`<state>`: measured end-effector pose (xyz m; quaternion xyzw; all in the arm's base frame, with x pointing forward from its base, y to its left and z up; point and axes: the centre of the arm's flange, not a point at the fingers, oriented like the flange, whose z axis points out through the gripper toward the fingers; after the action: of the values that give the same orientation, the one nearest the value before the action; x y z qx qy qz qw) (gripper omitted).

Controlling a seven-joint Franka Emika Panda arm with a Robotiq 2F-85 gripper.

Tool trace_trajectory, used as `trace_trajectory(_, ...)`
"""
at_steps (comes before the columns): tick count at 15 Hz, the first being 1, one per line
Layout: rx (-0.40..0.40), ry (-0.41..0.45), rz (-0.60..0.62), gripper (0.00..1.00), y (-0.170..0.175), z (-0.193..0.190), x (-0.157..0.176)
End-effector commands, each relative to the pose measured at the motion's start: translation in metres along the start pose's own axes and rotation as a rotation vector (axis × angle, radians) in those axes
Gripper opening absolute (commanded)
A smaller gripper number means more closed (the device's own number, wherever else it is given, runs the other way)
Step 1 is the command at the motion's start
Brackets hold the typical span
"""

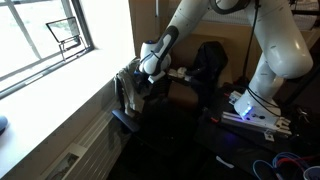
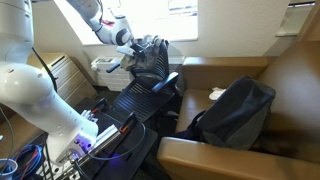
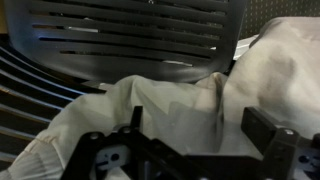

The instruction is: Put the white cloth on the seat

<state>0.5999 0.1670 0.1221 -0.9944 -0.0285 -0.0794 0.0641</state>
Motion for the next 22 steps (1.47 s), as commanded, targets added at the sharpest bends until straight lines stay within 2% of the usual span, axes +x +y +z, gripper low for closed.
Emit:
trace_trajectory(1,-0.010,0.011,0.004,1.00,0.000,0.000,0.002)
trace_trajectory(4,-0.072,0.067,0.022,1.00,0.009,0.016,0.007)
trace_trajectory(8,-0.228,0.120,-0.004,1.00,0.027,0.027,0.008)
trace_trajectory(9,-0.247,0.128,-0.017,0.75,0.033,0.030,0.012)
trace_trajectory(10,-0.268,0.131,-0.018,0.74,0.035,0.031,0.011)
trace_trajectory(20,-0.262,0.173,-0.024,0.04,0.036,0.029,0.031)
trace_trajectory(22,-0.220,0.180,-0.027,0.00,0.036,0.024,0.037)
